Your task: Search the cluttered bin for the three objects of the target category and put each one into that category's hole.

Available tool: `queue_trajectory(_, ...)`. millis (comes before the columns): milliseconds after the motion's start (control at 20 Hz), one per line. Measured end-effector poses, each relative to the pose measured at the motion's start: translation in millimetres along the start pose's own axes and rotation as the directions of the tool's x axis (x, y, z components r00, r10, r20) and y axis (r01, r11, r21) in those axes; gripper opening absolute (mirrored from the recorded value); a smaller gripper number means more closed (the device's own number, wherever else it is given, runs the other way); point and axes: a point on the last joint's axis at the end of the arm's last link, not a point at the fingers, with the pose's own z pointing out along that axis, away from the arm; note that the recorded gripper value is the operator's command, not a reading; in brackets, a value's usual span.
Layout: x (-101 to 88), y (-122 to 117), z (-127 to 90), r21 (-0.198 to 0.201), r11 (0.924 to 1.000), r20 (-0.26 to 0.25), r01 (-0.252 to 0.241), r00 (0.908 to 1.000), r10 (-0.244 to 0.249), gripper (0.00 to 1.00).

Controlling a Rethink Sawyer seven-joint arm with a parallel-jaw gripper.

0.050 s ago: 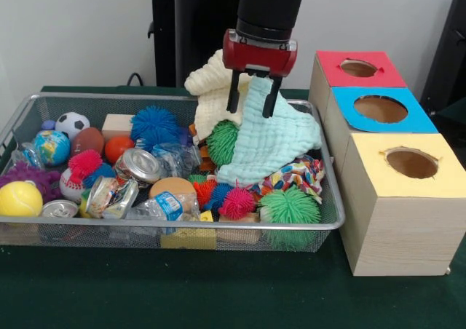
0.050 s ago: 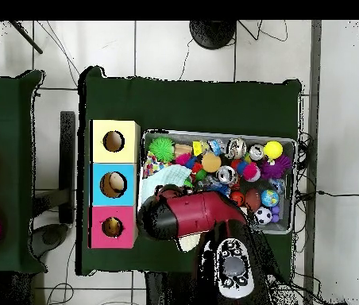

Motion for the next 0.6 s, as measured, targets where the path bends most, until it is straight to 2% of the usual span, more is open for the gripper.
queue_trajectory(250,4.8,-2,14,0.008,1.0,-0.025,0.001,0.9997,-0.001,1.0)
queue_trajectory(600,11.8,8,31,0.006,0.9998,-0.056,0.017,0.9983,-0.017,1.0)
